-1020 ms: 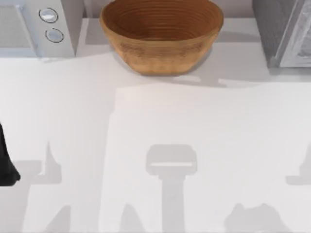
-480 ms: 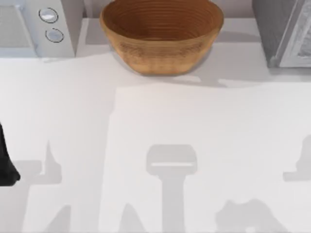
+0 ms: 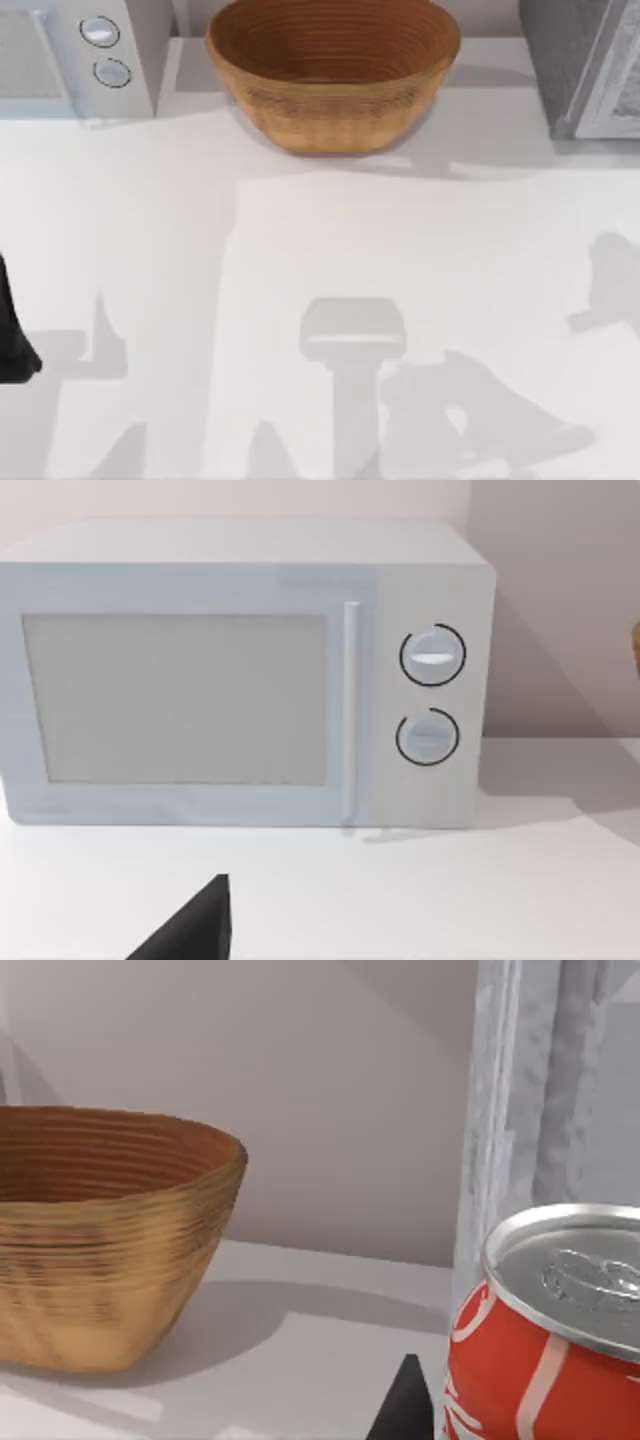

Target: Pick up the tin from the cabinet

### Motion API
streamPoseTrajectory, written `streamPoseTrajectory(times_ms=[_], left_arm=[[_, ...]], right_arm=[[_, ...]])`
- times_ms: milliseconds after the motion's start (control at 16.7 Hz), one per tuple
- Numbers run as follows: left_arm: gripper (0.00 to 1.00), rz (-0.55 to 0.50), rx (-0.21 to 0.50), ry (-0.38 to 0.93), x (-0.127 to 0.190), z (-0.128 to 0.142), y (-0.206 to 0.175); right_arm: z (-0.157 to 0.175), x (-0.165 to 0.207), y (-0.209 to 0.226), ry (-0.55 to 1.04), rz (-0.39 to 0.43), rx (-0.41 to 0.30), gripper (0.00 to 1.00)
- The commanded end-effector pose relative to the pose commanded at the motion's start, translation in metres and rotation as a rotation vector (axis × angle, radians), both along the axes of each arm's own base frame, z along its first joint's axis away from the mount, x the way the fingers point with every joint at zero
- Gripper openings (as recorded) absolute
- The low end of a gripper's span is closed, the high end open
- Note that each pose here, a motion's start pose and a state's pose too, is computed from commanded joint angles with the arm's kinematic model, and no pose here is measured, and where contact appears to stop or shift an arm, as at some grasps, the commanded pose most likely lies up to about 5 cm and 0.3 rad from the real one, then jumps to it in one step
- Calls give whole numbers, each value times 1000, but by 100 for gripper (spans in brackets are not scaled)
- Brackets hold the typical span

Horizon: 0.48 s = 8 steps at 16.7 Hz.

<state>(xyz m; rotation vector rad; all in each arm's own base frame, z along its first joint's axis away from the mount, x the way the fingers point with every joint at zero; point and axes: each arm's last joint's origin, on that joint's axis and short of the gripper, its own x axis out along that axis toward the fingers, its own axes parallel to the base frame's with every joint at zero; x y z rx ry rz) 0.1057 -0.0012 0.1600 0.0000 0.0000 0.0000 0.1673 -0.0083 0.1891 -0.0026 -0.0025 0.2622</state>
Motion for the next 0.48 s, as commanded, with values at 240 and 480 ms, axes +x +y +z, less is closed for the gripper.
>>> streamPoseTrajectory(times_ms=[240, 480], left_arm=[[100, 0, 0, 0, 0, 0, 0], [100, 0, 0, 0, 0, 0, 0]], right_arm=[[-10, 41, -11, -1, 135, -2, 0], [-41, 76, -27, 0, 269, -2, 0]])
